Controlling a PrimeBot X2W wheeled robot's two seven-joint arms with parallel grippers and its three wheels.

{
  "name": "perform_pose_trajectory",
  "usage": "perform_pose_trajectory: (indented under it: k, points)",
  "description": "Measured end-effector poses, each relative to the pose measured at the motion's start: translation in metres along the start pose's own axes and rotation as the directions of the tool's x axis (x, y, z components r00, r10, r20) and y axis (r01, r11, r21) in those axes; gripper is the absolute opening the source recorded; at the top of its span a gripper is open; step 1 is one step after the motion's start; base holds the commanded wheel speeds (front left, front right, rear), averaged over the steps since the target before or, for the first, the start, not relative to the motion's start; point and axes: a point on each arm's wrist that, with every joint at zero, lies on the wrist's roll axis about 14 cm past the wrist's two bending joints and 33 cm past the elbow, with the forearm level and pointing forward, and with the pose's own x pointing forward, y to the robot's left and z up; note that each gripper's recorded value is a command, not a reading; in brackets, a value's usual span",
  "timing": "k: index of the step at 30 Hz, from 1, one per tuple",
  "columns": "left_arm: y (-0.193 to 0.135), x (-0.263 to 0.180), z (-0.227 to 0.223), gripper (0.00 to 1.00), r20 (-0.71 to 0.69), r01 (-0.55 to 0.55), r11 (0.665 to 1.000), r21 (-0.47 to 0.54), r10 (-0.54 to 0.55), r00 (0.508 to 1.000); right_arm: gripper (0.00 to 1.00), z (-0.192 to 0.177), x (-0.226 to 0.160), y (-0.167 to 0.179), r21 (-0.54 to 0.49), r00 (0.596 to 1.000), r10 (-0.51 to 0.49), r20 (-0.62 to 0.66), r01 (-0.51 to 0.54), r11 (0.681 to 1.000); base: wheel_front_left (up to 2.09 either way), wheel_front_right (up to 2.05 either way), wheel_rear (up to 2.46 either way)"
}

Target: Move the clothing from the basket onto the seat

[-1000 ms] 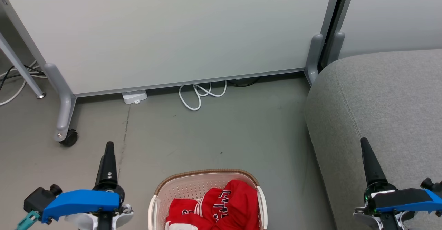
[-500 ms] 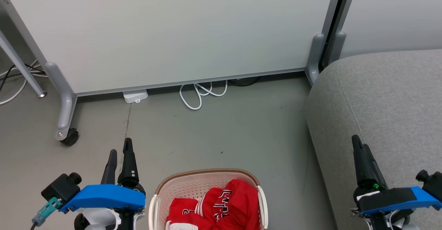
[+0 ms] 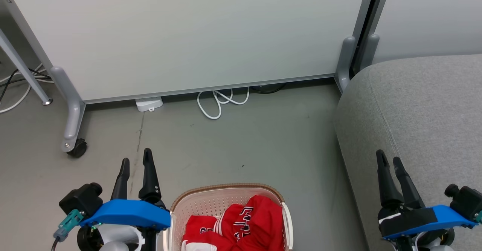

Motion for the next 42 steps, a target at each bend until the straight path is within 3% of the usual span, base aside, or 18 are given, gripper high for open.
perform_pose_trajectory:
  k: [17,42]
  points:
    - [-0.007,0.0,-0.002,1.0,0.023,0.017,0.977,0.211,-0.023,0.999,1.0,-0.009,0.0,0.003,-0.196,1.0,0.026,-0.018,-0.029,0.98,0.0,0.0,0.0]
    - [-0.02,-0.005,-0.011,1.0,0.027,0.085,0.906,0.414,-0.106,0.994,1.0,-0.019,0.001,0.019,-0.414,0.994,0.103,-0.041,-0.11,0.903,0.0,0.0,0.0]
